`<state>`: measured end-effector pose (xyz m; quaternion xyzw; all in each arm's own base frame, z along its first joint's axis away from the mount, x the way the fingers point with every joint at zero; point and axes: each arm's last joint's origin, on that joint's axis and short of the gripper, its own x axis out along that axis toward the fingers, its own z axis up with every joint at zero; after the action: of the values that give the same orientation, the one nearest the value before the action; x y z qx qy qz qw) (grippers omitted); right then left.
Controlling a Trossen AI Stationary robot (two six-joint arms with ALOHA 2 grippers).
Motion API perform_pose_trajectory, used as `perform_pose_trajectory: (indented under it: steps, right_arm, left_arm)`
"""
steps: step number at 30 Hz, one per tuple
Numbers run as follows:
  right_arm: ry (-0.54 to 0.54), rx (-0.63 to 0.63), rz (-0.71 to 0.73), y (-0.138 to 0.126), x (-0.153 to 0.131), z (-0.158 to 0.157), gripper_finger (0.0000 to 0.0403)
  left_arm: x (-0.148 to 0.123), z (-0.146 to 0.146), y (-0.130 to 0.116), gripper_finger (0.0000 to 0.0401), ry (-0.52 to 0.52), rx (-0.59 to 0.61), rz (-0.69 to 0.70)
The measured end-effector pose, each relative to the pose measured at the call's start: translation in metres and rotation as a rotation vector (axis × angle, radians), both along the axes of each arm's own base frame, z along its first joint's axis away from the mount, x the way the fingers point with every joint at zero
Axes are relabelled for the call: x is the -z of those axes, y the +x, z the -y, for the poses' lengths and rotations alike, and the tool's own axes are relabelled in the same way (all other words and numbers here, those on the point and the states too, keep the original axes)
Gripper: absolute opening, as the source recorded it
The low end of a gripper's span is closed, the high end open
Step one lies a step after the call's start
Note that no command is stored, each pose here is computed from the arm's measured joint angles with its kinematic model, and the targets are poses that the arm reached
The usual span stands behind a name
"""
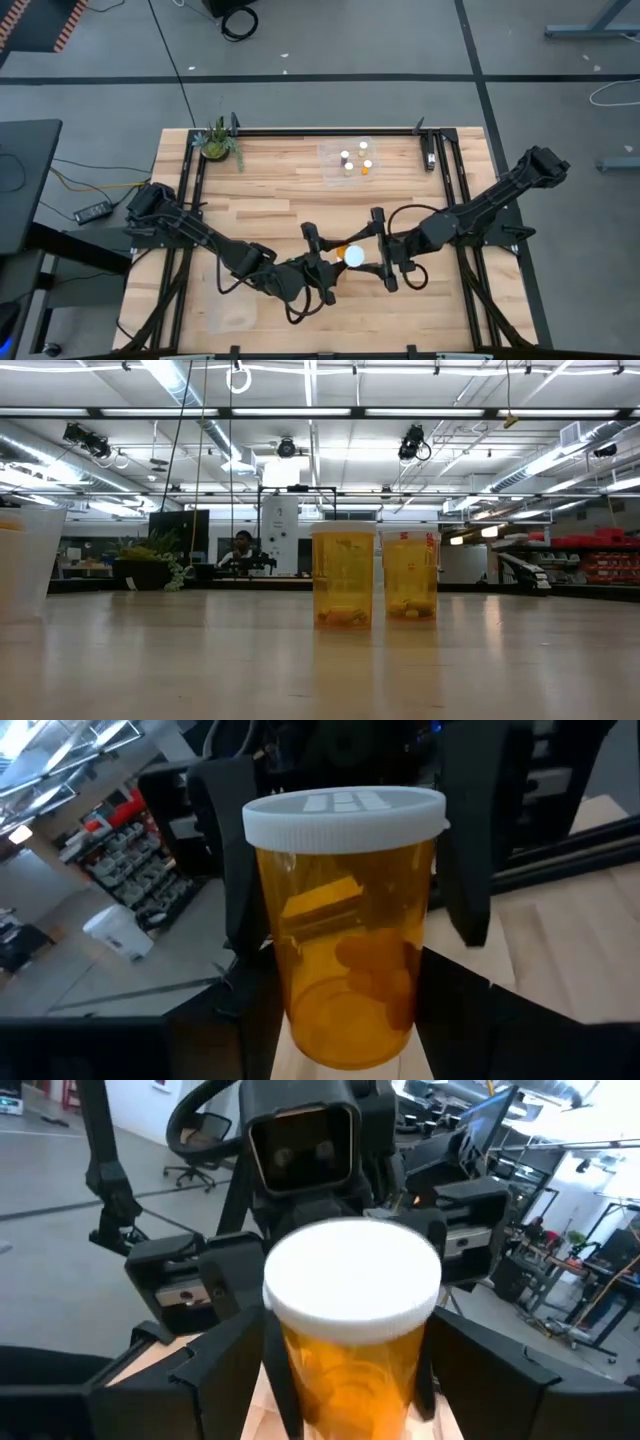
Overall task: Pick and place medicine bottles into bin by pill shape (circle, oval)
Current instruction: Put the big orange pill bottle into the bottom transparent bin
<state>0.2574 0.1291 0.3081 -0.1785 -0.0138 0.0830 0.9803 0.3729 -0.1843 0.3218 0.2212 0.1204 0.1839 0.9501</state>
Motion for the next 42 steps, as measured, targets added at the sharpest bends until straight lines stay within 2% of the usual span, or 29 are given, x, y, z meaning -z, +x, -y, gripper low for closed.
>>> perform_pose_trajectory:
  steps: [6, 12, 16, 23, 27, 30, 34, 42]
  right_arm:
    - [0.006, -0.033, 0.013, 0.000, -0.002, 0.000, 0.0261]
    - [0.002, -0.021, 0.014, 0.003, -0.002, 0.006, 0.0219]
    - [0.007, -0.009, 0.008, 0.005, -0.001, 0.010, 0.0195]
    - [0.010, -0.004, 0.003, 0.005, -0.001, 0.012, 0.0193]
    - [0.014, -0.003, -0.019, 0.002, -0.002, 0.013, 0.0193]
    - [0.036, 0.003, -0.070, -0.003, -0.002, 0.016, 0.0193]
    - [0.078, 0.016, -0.165, -0.009, 0.003, 0.019, 0.0193]
    - [0.167, 0.080, -0.342, -0.023, 0.065, 0.027, 0.0193]
  left_arm:
    - [0.000, -0.003, 0.002, 0.0205, -0.019, -0.008, 0.012]
    - [0.000, -0.003, 0.002, 0.0196, -0.019, -0.009, 0.012]
    - [0.000, -0.003, 0.002, 0.0205, -0.018, -0.015, 0.012]
    - [0.000, -0.002, 0.001, 0.0227, 0.008, -0.005, -0.003]
    - [-0.005, 0.005, -0.011, 0.0244, 0.014, 0.022, -0.034]
    - [-0.007, 0.010, -0.025, 0.0251, -0.044, 0.030, -0.062]
    - [0.004, 0.013, -0.041, 0.0247, -0.121, 0.024, -0.177]
    - [0.026, 0.011, -0.054, 0.0227, -0.323, 0.053, -0.388]
